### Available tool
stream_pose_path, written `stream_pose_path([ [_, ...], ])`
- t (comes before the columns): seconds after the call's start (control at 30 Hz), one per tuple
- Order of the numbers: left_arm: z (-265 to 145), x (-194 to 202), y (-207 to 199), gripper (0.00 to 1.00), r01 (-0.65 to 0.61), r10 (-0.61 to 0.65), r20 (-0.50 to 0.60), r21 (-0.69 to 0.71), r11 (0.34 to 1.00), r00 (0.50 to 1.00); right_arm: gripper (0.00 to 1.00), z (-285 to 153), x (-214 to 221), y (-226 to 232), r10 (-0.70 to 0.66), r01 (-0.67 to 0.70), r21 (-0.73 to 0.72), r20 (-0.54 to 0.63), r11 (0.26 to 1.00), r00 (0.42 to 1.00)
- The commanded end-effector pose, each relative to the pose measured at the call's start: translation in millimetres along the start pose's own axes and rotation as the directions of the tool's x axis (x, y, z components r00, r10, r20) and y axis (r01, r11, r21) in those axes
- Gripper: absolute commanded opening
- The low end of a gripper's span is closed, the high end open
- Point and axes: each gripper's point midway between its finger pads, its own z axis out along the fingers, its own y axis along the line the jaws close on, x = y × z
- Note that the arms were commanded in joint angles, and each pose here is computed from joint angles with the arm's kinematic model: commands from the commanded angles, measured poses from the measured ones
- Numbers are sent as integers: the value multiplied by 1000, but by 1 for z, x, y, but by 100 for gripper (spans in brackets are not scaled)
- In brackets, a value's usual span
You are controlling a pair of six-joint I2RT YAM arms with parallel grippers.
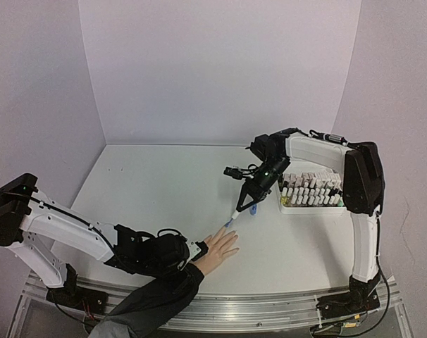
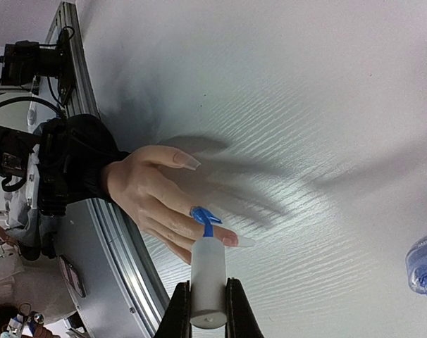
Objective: Paint the nails
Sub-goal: Paint the hand on the nail.
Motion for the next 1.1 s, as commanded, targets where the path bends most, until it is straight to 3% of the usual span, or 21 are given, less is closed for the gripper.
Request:
stream_pose_path([
  [0.0,-2,-7,9,0,-53,55,41,-47,997,998,0,-2,-7,3,-5,5,-1,5,1000,1000],
  [1.07,-5,-8,9,0,-52,55,52,-43,998,997,0,-20,3,-11,21,-21,114,4,993,1000],
])
